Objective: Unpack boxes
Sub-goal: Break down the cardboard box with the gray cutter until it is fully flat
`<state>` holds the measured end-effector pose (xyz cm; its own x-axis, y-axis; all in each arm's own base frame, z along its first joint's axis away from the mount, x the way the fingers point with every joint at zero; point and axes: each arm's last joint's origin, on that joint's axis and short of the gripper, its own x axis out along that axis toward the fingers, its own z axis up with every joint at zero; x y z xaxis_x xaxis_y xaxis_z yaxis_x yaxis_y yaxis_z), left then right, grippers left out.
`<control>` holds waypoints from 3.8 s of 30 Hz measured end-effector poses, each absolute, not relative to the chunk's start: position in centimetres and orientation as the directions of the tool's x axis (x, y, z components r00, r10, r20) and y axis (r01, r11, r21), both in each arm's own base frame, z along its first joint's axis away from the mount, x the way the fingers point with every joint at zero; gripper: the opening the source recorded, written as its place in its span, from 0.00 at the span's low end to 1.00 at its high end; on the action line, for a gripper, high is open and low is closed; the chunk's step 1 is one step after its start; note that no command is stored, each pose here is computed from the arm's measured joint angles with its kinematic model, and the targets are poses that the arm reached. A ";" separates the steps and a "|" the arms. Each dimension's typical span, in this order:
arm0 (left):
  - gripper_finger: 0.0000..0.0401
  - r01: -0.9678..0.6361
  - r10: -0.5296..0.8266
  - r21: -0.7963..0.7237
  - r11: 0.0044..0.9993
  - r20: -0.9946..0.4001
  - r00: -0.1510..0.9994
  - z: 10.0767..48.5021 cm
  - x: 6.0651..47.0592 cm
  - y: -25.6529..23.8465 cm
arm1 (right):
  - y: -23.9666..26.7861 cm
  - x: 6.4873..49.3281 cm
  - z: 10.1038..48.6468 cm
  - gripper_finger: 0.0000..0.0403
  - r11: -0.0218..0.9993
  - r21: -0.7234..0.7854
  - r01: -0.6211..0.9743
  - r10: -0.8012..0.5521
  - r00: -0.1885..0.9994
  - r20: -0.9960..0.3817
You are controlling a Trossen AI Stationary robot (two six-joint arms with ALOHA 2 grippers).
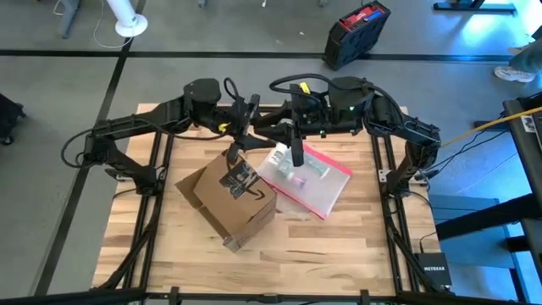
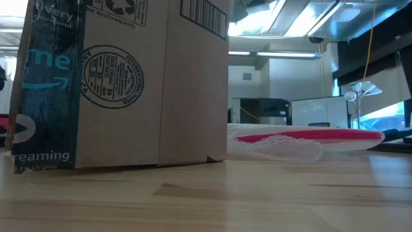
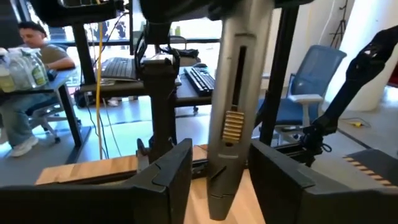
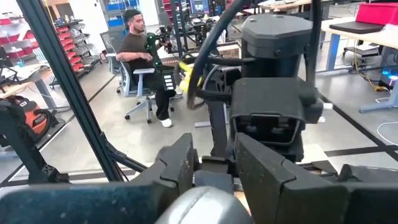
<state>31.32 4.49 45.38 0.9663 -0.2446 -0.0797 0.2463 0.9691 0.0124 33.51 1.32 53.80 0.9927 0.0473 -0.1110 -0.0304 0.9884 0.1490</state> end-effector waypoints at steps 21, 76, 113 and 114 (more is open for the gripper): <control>0.15 0.263 -0.258 0.058 0.963 -0.085 0.963 45.4 31.2 3.7 | 1.4 34.2 53.2 0.28 0.994 0.104 -0.028 0.042 0.990 -0.134; 0.14 0.134 -0.142 0.196 0.971 0.032 0.989 49.9 29.0 4.6 | 0.5 29.2 54.9 0.42 0.985 -0.044 0.167 -0.172 0.968 -0.183; 0.14 0.083 -0.128 0.206 0.975 0.216 0.968 51.9 28.2 5.1 | 0.9 31.3 55.2 0.45 0.998 -0.015 0.056 -0.057 0.996 -0.075; 0.14 0.079 -0.127 0.208 0.975 0.225 0.966 52.0 28.1 5.1 | 0.9 31.4 55.3 0.45 0.998 -0.018 0.057 -0.058 0.997 -0.058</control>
